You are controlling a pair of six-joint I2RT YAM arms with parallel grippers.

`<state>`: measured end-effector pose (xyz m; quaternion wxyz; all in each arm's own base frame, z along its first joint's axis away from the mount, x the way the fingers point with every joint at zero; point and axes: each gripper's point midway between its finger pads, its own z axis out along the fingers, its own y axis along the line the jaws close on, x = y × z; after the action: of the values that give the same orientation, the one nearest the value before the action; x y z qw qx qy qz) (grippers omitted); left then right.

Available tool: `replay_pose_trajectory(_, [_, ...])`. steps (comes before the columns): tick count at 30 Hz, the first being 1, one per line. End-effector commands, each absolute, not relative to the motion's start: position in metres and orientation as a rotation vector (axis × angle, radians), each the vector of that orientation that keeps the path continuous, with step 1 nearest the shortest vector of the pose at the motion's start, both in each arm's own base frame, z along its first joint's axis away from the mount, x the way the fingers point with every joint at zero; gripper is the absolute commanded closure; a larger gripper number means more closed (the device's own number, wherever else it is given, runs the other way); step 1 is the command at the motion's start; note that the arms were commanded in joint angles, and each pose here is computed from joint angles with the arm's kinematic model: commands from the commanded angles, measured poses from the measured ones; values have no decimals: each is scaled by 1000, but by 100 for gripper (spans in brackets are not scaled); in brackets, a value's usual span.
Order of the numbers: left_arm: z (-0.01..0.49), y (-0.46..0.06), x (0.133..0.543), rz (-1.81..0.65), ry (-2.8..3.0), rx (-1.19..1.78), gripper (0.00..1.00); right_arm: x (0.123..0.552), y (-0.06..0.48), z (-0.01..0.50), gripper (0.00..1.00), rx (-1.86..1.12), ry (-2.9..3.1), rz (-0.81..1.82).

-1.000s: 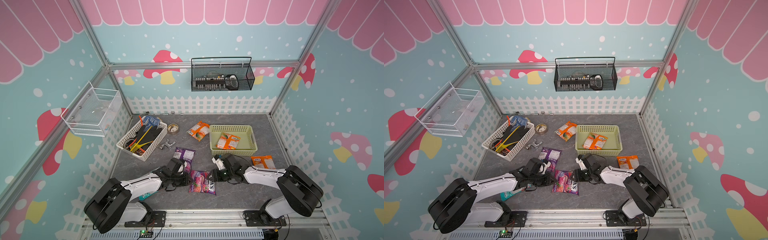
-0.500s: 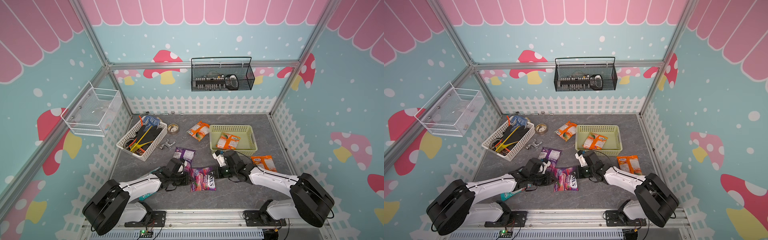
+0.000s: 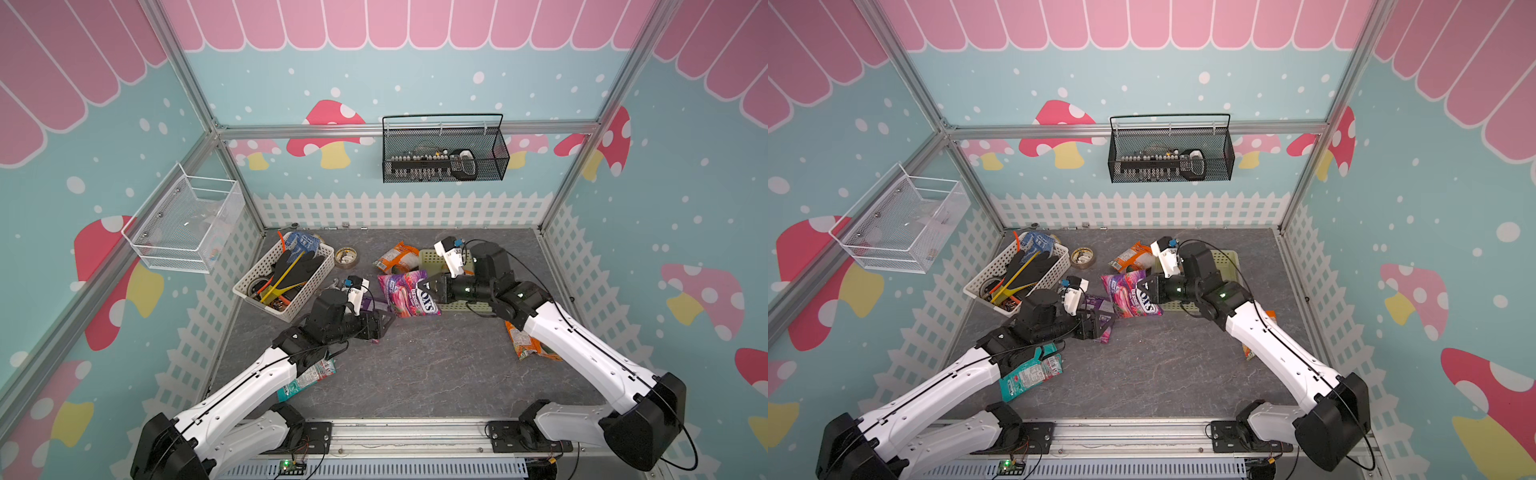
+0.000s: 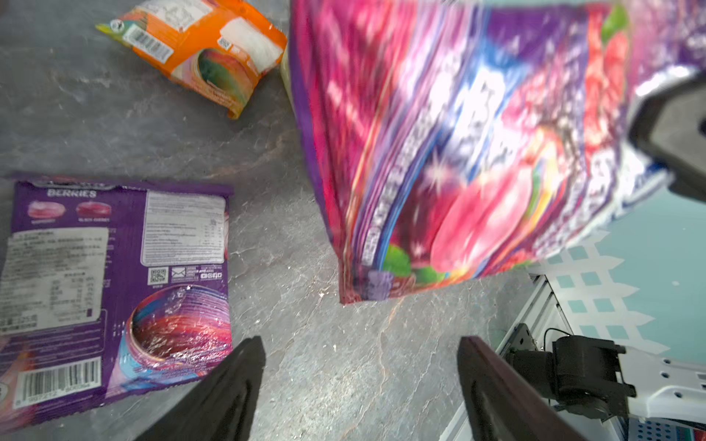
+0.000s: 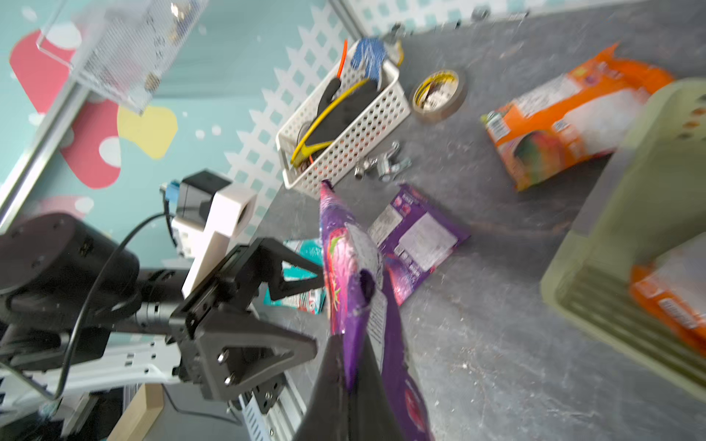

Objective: Put the candies in the basket
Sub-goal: Pick up the candy at the center of the board, then place the candy in the basket.

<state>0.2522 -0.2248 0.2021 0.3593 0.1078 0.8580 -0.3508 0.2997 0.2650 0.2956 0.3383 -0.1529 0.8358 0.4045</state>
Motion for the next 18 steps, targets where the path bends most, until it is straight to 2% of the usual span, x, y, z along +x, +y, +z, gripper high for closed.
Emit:
replay_pose_trajectory(1, [205, -215, 251, -816, 2209, 334, 1, 326, 235, 296, 100, -363, 2213, 949])
replay_pose_trajectory(6, [202, -215, 246, -828, 2204, 360, 1, 369, 194, 285, 100, -273, 2264, 757])
replay_pose_trajectory(18, [196, -208, 246, -785, 2205, 347, 1, 429, 132, 236, 100, -113, 2362, 632])
